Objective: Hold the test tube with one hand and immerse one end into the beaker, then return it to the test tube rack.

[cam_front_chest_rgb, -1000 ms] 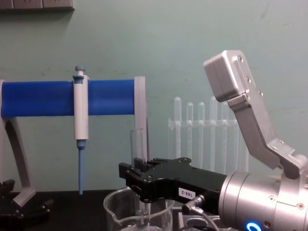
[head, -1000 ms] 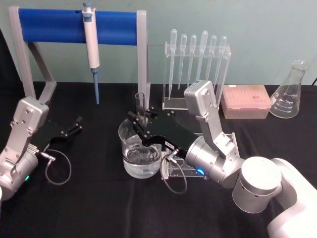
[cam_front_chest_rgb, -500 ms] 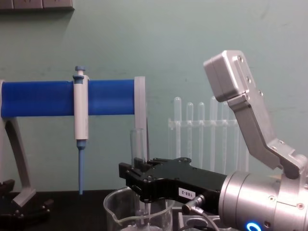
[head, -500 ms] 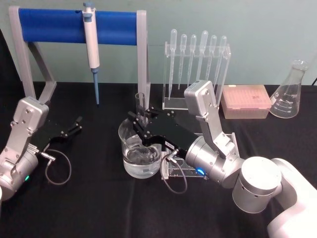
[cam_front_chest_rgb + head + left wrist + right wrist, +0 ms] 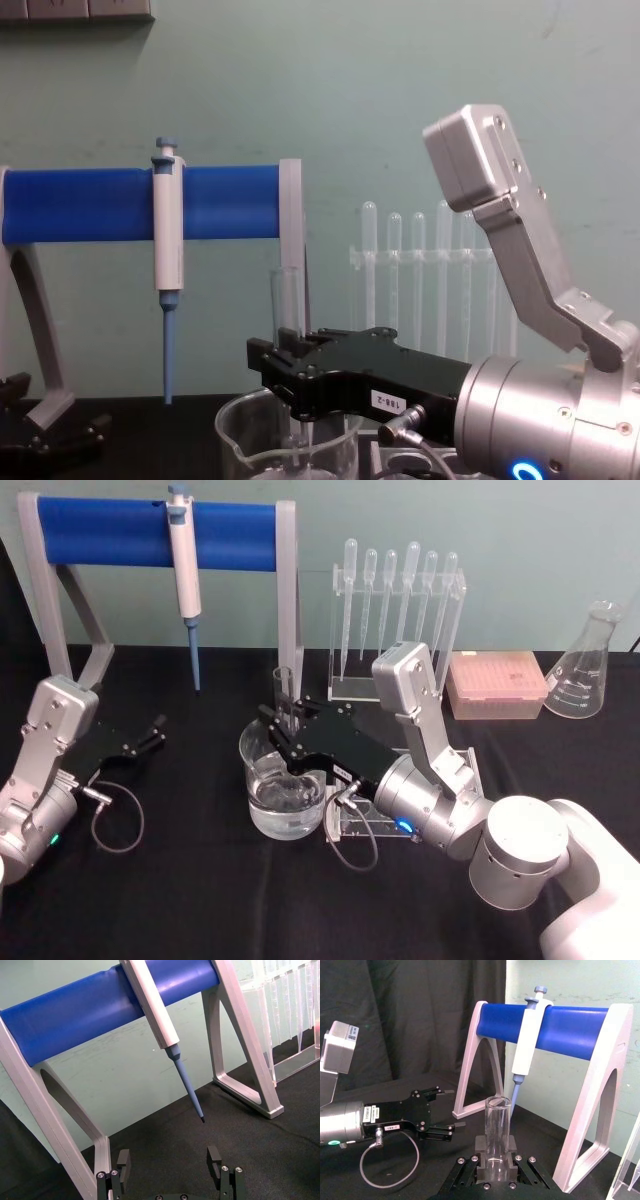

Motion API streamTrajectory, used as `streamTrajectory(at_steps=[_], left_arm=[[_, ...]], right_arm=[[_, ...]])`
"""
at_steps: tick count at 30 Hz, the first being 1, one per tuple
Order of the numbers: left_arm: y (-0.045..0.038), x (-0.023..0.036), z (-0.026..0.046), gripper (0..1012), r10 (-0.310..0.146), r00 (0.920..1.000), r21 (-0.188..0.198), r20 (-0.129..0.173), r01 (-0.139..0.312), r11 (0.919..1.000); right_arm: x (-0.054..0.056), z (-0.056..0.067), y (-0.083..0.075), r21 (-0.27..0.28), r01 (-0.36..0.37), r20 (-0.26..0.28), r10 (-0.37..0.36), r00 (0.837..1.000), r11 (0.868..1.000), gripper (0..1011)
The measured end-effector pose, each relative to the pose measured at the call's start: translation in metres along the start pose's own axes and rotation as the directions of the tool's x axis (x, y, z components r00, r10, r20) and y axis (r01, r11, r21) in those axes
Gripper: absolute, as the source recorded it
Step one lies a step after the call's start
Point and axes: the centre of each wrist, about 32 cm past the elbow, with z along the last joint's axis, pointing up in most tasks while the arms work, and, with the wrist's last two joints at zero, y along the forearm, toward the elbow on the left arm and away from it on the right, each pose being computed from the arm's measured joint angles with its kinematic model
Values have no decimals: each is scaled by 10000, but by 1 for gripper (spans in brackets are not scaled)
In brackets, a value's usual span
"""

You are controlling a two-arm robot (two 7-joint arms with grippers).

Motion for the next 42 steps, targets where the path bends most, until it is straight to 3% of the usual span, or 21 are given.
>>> streamTrajectory(at_steps=[42], left_arm=[[0,0,0,1000,0,10000,0,0,0,10000]], right_arm=[[0,0,0,-1,0,0,0,10000,10000,225]])
